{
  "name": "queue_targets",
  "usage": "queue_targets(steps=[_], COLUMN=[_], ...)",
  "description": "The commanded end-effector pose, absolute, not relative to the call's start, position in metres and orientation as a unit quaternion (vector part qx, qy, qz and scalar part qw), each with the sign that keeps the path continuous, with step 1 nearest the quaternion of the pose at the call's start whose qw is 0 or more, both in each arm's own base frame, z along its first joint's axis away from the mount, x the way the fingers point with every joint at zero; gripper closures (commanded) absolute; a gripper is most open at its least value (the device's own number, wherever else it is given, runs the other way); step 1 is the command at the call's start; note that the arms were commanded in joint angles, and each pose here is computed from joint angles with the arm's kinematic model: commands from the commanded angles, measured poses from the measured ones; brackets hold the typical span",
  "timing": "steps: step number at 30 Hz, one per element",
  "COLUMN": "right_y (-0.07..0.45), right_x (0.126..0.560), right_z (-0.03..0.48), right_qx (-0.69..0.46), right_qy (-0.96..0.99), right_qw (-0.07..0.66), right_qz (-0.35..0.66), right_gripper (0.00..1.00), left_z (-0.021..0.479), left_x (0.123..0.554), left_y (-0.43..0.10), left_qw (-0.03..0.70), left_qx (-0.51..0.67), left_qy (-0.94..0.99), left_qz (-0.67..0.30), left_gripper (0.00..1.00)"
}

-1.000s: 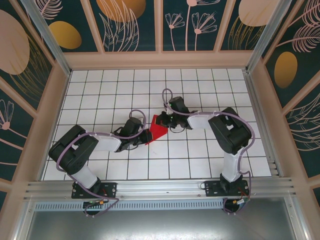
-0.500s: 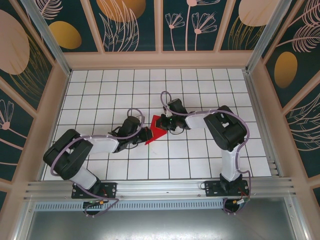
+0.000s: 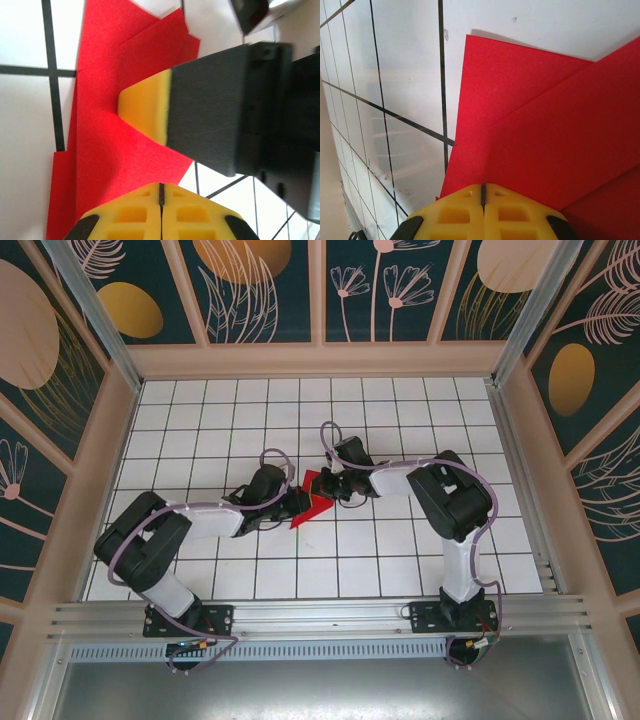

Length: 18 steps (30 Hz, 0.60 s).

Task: Fold a paper plane with a square sheet of paper (pick it up from the middle)
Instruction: Fourth fold the wing at the center of the table.

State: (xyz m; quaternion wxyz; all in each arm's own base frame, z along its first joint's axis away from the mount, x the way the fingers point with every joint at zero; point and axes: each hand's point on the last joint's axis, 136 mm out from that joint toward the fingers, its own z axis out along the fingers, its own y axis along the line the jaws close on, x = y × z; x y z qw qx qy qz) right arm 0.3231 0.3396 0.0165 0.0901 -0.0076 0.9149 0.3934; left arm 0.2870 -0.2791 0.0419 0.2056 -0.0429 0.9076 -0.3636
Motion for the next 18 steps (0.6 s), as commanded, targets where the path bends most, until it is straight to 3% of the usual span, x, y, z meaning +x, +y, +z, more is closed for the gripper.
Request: queue_targets(steps=[1, 18], right_y=[0.304, 0.289], right_x=[0.304, 0.295], right_z=[-0.047, -0.069], right_qx=[0.021, 0.04], right_qy=[0.954, 0.966], right_qw=[0.046, 0.016], right_qz=[0.297, 0.254], right_gripper=[1.0, 1.0], left_z=[0.034, -0.029], left_x=[0.287, 0.248], left_y=[-0.282, -0.252], left_qw=[0.18, 0.109], left_qx=[-0.049, -0.049], left_qy=[0.915, 0.949], left_qz=[-0.357, -0.292], left_gripper=[0.93, 0.98])
